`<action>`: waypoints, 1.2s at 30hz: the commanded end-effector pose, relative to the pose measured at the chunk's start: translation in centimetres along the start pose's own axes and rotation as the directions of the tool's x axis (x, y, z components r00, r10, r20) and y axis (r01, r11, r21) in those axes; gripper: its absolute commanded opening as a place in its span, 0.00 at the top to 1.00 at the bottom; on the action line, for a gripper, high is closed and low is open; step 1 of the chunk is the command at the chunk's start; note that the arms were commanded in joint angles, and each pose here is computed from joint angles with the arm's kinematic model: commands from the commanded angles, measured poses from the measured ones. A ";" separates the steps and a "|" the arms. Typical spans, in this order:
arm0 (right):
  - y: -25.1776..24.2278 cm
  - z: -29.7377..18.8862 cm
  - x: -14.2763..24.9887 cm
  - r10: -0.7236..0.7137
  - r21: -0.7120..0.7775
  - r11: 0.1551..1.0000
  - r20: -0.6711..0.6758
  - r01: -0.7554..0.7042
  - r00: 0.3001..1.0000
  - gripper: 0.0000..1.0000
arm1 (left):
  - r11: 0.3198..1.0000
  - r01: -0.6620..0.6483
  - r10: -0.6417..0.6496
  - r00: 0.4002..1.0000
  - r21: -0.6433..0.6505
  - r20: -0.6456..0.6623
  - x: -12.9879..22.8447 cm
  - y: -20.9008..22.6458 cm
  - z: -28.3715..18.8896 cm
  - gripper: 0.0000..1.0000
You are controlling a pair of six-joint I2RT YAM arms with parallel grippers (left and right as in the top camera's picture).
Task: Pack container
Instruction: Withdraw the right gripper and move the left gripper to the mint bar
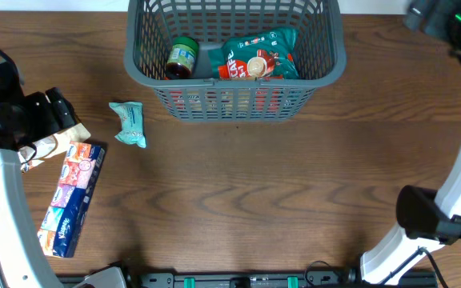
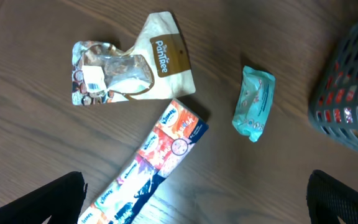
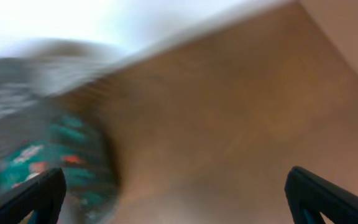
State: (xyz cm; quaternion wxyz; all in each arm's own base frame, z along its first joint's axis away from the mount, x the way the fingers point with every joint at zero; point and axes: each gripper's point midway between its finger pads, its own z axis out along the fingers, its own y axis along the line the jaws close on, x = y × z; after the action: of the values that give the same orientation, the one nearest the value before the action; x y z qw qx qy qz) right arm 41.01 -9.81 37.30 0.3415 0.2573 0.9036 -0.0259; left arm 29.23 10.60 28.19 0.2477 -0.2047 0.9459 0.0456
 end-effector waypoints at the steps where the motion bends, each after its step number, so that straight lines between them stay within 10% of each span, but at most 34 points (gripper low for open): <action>1: -4.6 4.6 2.3 0.217 0.154 0.969 -0.146 -0.195 0.965 0.01 | 0.995 -0.097 0.097 0.995 0.022 0.003 0.2 -1.3 -0.2 0.01; 10: -2.5 13.6 12.1 0.085 0.048 0.996 -0.507 -0.070 0.858 0.01 | 0.979 -0.189 0.190 0.982 0.071 -0.015 0.6 -5.5 0.8 0.01; 19: 2.0 20.5 21.5 -0.135 -0.074 0.991 -0.575 0.113 0.807 0.01 | 0.979 -0.181 0.192 0.974 0.095 -0.120 -0.4 -9.2 8.2 0.01; 36: 3.4 22.3 24.2 -0.184 -0.107 0.983 -0.560 0.150 0.808 0.01 | 0.950 -0.292 0.310 0.861 0.106 -0.403 4.2 -10.9 20.8 0.01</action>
State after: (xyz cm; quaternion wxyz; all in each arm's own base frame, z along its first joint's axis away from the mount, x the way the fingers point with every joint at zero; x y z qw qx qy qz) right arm 40.90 -1.35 5.42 0.0613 0.1719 0.9820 0.0483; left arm 39.71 3.33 9.49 0.0506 -0.0680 0.9962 0.0177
